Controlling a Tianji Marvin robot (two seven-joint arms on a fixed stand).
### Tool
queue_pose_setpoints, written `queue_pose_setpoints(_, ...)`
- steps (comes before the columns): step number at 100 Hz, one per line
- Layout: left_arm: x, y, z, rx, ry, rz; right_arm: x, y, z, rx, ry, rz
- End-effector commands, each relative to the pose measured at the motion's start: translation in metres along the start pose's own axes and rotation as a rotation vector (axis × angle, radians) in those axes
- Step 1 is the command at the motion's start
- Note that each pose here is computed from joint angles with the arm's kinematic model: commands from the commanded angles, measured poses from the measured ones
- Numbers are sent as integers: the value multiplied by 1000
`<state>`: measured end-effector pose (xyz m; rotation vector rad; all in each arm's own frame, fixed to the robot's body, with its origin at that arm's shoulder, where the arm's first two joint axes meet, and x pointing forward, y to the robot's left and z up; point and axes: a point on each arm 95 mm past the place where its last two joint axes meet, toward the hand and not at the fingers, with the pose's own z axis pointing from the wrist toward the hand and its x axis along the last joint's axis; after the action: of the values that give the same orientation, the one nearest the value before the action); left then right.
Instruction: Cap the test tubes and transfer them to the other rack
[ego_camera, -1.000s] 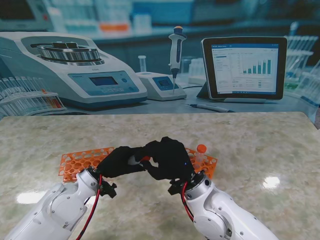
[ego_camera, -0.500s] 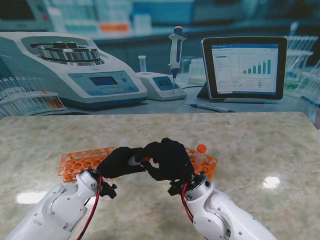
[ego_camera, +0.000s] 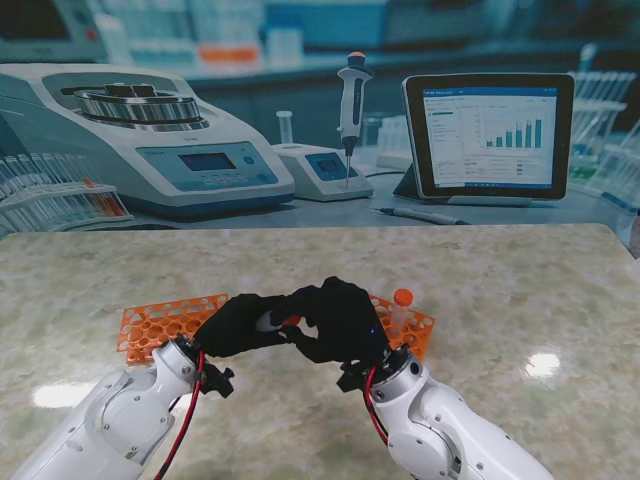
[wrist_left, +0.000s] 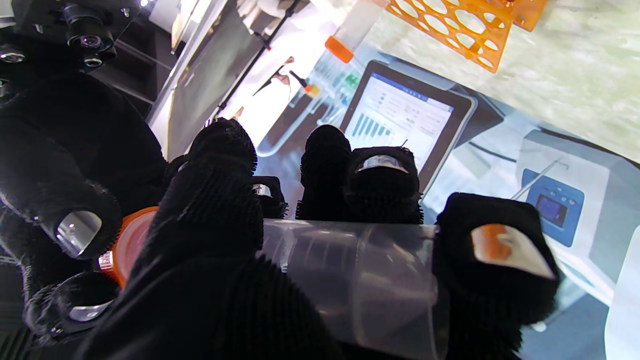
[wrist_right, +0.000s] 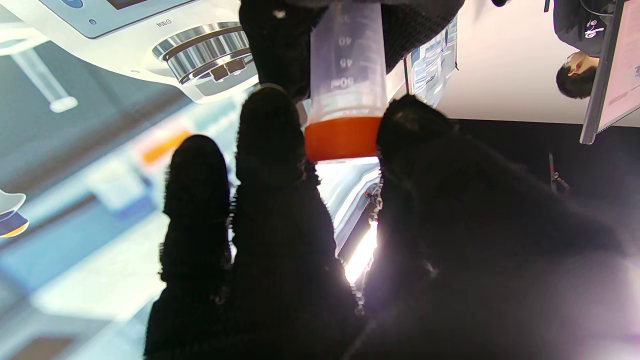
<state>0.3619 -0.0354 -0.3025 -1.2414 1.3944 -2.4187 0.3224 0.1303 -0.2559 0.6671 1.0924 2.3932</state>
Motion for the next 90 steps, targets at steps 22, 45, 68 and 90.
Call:
queue_pose_setpoints(22, 9, -4, 6, 13, 32, -1, -1, -4, -9, 21, -8, -8)
queue_pose_setpoints(45, 9, -4, 6, 11, 31, -1, 0, 2, -10, 3, -3, -19)
queue_pose_setpoints(68, 9, -4, 6, 8, 31, -1, 1, 8, -10, -13, 4, -29)
queue_pose_setpoints(90, 9, -4, 7, 5, 30, -1, 1, 12, -10, -24, 9, -42)
